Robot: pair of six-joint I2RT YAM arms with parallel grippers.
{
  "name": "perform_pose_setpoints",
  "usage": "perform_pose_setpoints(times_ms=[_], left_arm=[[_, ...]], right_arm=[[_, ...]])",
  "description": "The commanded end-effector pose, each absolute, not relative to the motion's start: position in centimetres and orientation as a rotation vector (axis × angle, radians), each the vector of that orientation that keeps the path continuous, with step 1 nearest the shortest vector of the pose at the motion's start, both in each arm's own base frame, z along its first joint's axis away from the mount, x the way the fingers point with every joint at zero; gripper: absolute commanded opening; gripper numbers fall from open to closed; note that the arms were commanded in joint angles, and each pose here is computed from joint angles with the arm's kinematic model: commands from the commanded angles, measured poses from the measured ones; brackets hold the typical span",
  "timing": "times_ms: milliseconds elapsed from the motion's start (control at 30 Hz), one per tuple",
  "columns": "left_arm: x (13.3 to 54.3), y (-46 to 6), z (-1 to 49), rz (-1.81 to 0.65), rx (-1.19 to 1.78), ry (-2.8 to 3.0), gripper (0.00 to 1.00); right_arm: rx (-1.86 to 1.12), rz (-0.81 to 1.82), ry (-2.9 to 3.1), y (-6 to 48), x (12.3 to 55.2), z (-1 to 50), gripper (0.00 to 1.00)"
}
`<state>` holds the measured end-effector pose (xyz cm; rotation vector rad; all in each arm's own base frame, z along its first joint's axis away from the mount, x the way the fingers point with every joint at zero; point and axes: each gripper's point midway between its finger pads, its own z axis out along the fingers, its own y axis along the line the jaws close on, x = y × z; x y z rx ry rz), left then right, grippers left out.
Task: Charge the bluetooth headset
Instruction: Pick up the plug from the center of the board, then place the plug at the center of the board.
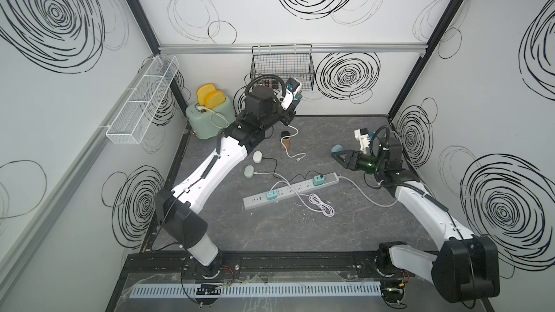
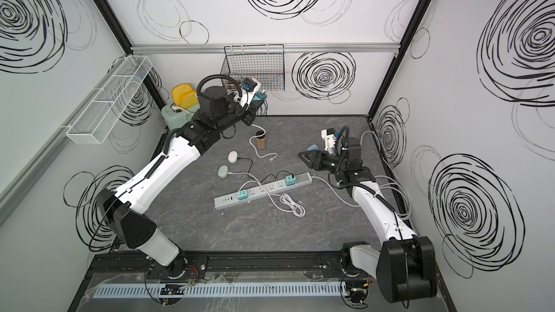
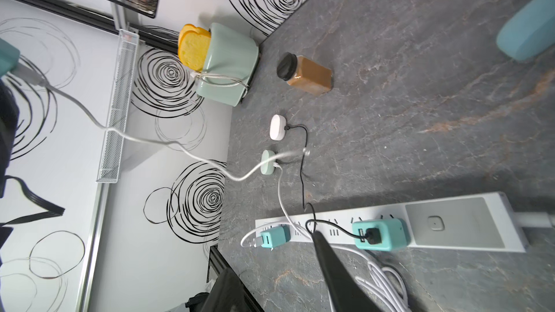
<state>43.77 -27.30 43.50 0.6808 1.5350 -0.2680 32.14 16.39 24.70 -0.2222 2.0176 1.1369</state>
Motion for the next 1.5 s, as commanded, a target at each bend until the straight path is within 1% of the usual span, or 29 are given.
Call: perform_pose_setpoints(times_ms=[0,100,167,267,367,467,600,733,833,1033,1233,1400,1467], left_arm=[[43.6,-26.8,47.3,-0.310,0.505,1.440,0.00],[42.6,-26.9,49.1,-0.307,0.473,1.397,0.00],[42.0,-27.0,50.1,-0.339,0.447,1.378,0.00],[42.0,-26.3,51.2,-0.343,0.346,1.410,0.00],[41.7,-25.9,51.9,-0.332,0.279,1.468,0.00],[41.0,-25.4,52.1,-0.329,0.226,1.510,0.00],[39.9,-24.6,52.6,-0.362,0.155,1.542,0.00],[39.2,-24.3,52.7,-0.423,0.119,1.570,0.00],[38.7,-24.1,53.0,-0.449,0.105,1.568,0.00],[38.3,-23.8,53.7,-0.496,0.070,1.561,0.00],[38.2,-23.5,53.8,-0.535,0.047,1.571,0.00],[37.9,-23.4,54.4,-0.588,0.026,1.570,0.00],[37.6,-23.7,54.4,-0.623,0.027,1.578,0.00]], right_arm=[[-0.304,1.126,1.921,16.9,31.3,26.4,0.48],[-0.342,1.151,1.899,17.4,30.4,26.6,0.50],[-0.350,1.160,1.902,17.6,30.1,26.4,0.49],[-0.406,1.131,1.879,17.9,29.6,26.0,0.45],[-0.432,1.053,1.819,17.6,29.6,25.6,0.38],[-0.462,0.981,1.755,17.2,29.6,25.5,0.35],[-0.543,0.945,1.710,17.5,29.0,25.5,0.36],[-0.652,0.985,1.638,18.6,27.6,26.3,0.43],[-0.697,0.977,1.614,19.3,27.3,26.8,0.46],[-0.781,0.972,1.607,21.1,27.2,26.1,0.44],[-0.780,0.968,1.629,22.2,27.9,24.9,0.43],[-0.738,0.972,1.650,22.5,28.8,24.5,0.43],[-0.731,0.992,1.667,22.8,29.1,24.1,0.46]])
